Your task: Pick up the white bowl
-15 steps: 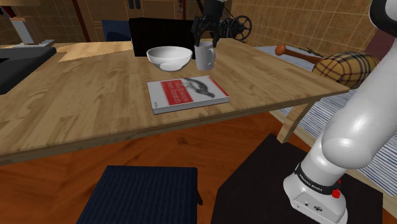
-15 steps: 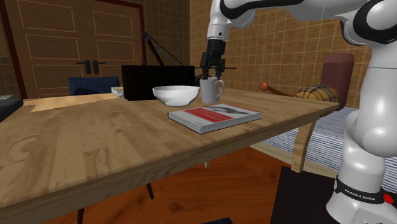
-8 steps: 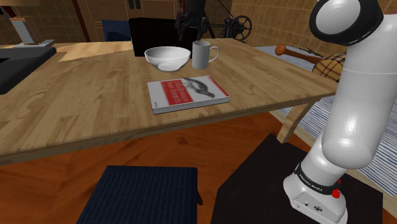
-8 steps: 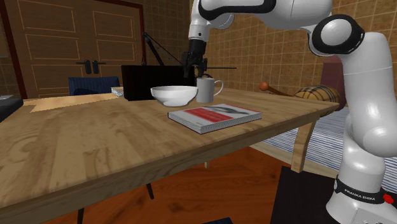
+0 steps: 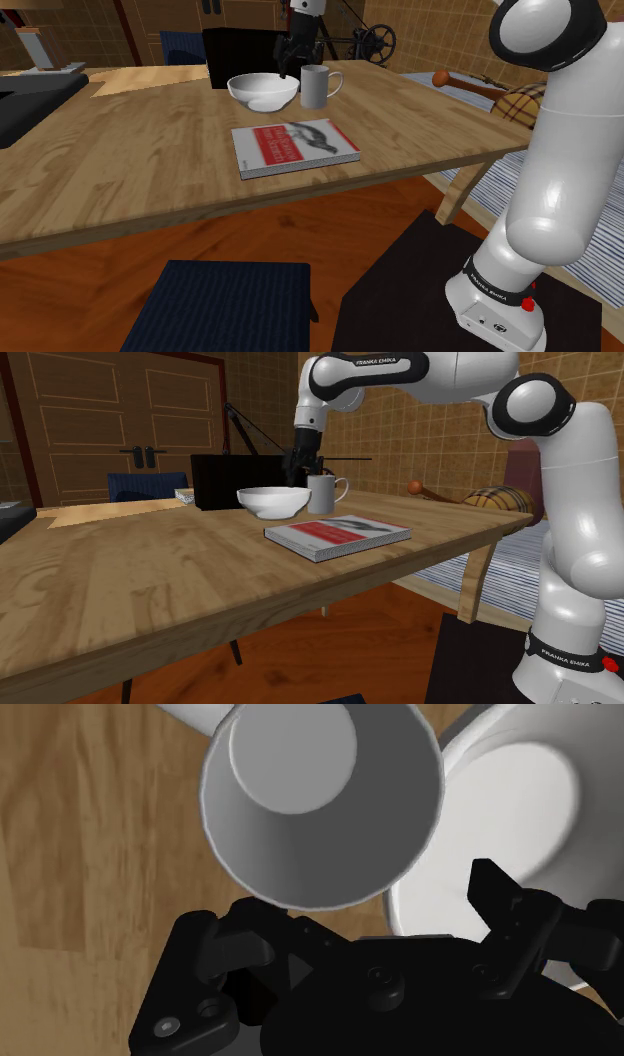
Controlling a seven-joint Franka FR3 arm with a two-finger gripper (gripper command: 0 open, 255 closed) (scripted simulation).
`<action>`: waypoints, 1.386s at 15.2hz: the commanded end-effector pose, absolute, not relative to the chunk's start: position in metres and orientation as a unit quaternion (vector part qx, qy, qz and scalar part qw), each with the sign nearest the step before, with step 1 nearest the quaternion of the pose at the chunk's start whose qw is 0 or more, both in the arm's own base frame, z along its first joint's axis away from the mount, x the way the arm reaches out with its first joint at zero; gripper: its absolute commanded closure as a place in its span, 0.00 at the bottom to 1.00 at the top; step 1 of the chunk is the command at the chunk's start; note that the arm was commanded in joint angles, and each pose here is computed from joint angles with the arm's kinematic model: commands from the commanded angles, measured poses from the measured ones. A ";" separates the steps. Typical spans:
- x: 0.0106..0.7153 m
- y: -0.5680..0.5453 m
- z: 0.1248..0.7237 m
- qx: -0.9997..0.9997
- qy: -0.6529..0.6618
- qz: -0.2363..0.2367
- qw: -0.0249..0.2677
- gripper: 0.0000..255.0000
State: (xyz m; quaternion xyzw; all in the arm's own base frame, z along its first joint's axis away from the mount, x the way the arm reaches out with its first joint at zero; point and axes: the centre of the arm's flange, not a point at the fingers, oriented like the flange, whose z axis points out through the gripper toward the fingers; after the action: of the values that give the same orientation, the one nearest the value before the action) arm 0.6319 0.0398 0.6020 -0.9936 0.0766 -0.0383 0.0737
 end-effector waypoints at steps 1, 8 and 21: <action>0.632 0.041 0.598 -0.994 0.076 -0.037 0.074 0.00; 0.631 0.040 0.597 -0.994 0.076 -0.037 0.074 1.00; 0.632 0.041 0.651 -0.994 0.076 -0.037 0.074 1.00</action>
State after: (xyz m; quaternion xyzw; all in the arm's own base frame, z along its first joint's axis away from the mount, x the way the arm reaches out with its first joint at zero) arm 0.6322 0.0414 0.6441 -0.9937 0.0763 -0.0372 0.0736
